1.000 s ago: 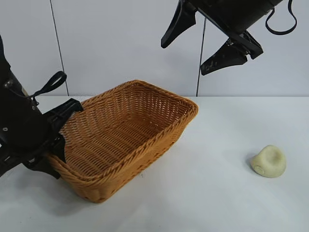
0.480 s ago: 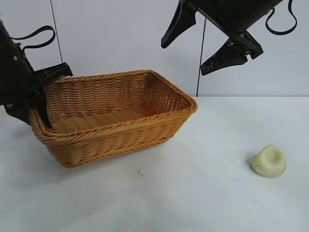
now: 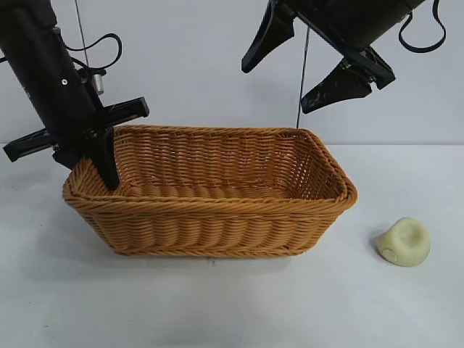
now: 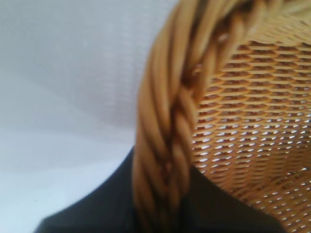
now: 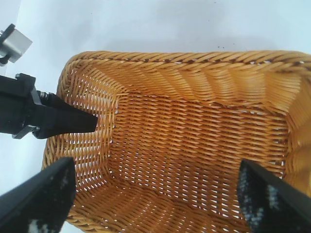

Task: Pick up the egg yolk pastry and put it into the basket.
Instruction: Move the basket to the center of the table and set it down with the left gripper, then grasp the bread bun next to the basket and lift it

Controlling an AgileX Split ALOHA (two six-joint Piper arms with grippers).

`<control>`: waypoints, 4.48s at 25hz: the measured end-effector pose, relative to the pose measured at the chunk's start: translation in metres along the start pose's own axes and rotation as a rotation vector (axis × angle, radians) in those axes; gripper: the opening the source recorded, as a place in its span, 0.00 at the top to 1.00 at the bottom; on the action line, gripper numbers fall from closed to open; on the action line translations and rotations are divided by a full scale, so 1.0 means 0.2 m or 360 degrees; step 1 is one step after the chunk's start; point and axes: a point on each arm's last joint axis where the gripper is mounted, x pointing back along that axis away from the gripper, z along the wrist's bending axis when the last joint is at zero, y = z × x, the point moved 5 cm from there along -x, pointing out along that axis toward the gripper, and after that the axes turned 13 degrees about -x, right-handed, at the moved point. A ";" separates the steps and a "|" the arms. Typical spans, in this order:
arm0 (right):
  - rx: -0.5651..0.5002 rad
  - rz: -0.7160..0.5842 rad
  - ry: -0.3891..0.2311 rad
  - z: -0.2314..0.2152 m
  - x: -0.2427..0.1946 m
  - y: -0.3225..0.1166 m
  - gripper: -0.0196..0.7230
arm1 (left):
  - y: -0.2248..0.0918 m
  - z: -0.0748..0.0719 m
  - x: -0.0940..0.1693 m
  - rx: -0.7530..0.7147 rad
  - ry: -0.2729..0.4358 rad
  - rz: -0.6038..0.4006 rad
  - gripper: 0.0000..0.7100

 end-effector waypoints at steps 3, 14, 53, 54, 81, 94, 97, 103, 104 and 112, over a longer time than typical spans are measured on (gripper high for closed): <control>0.0000 0.0005 0.0000 0.00 0.00 0.00 0.11 | 0.00 0.01 -0.02 0.0000 0.0002 0.0007 0.87; 0.0000 0.0009 0.0000 0.00 0.00 0.00 0.11 | 0.05 0.05 -0.07 -0.0050 0.0058 -0.0068 0.87; 0.0000 0.0000 0.0000 0.00 0.00 0.00 0.11 | 0.38 -0.02 0.47 -0.0415 0.0431 -0.0379 0.02; 0.0000 0.0000 0.0000 0.00 0.00 0.00 0.11 | 0.38 0.00 0.48 -0.0417 0.0452 -0.0379 0.02; 0.0000 -0.0001 0.0000 0.00 0.00 0.00 0.11 | -0.32 0.21 0.77 -0.0300 0.0474 -0.0217 0.02; 0.0000 -0.0001 0.0000 0.00 0.00 0.00 0.11 | -1.22 0.23 0.74 -0.0308 0.0530 -0.0297 0.02; 0.0000 -0.0001 0.0000 0.00 0.00 0.00 0.11 | -1.34 0.25 0.69 -0.0320 0.0541 -0.0423 0.02; 0.0000 -0.0001 0.0000 0.00 0.00 0.00 0.11 | -1.51 0.26 0.65 -0.0388 0.0558 -0.0646 0.02; 0.0000 -0.0001 0.0000 0.00 0.00 0.00 0.11 | -1.52 0.26 0.66 -0.0410 0.0562 -0.0696 0.02; 0.0000 -0.0001 0.0000 0.00 0.00 0.00 0.11 | -1.59 0.23 0.74 -0.0488 0.0587 -0.0965 0.02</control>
